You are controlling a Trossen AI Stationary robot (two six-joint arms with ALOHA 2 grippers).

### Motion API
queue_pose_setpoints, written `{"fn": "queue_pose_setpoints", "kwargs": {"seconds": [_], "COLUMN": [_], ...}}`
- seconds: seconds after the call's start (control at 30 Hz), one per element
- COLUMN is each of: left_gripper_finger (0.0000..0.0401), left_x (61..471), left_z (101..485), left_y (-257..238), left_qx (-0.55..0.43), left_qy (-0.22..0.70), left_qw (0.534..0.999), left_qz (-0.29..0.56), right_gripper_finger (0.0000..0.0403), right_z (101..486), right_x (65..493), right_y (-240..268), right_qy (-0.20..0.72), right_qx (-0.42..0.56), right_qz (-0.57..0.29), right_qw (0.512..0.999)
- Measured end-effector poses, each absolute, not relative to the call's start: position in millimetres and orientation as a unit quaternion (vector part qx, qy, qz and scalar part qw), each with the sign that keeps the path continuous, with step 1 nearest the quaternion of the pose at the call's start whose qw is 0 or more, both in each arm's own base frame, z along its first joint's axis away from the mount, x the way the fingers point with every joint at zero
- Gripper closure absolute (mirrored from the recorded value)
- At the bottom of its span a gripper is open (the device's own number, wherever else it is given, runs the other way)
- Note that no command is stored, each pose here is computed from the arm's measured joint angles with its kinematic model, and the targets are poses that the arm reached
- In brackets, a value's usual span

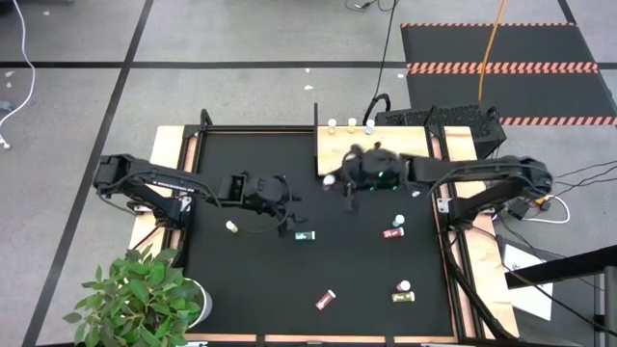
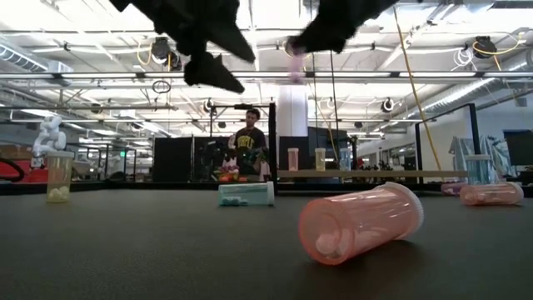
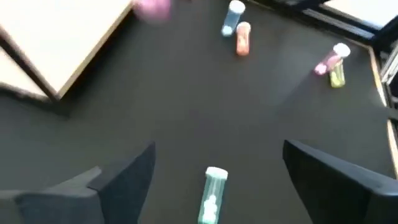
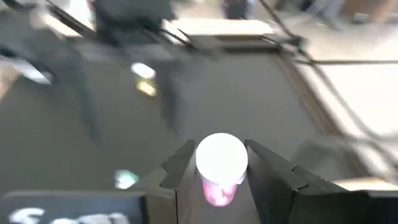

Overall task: Pick and place medicine bottles onto shelf by color
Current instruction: Put the bottom left purple pill bottle on the shelf

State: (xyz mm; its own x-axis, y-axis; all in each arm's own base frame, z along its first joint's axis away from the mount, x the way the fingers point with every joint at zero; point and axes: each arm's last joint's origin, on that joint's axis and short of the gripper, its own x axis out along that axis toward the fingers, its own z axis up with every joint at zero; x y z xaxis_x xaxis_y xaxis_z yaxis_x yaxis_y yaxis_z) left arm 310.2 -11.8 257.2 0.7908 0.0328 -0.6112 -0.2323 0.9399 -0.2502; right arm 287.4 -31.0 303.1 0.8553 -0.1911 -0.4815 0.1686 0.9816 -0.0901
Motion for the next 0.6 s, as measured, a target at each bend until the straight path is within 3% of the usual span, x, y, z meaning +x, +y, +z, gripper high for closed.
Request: {"fn": "queue_pose_setpoints", "kwargs": {"seconds": [0.13, 0.33, 0.6], "left_gripper_finger": [0.0031, 0.0040, 0.0070], "left_x": [303, 309, 308], "left_z": [260, 268, 269], "left_y": [-3, 11, 25], "left_qx": [-0.172, -0.177, -0.230], "left_qy": [0.321, 0.266, 0.247], "left_qw": [0.925, 0.934, 0.921], "left_qz": [0.109, 0.158, 0.195], "right_gripper_finger": [0.0280, 0.0279, 0.0278], "right_z": [312, 319, 290], "right_x": [255, 209, 161], "right_y": [-65, -127, -190], "right_qy": [0.300, 0.342, 0.307], "right_qx": [-0.068, -0.074, 0.008], "right_qz": [-0.183, -0.297, -0.359], "right_qw": [0.934, 0.888, 0.882]}}
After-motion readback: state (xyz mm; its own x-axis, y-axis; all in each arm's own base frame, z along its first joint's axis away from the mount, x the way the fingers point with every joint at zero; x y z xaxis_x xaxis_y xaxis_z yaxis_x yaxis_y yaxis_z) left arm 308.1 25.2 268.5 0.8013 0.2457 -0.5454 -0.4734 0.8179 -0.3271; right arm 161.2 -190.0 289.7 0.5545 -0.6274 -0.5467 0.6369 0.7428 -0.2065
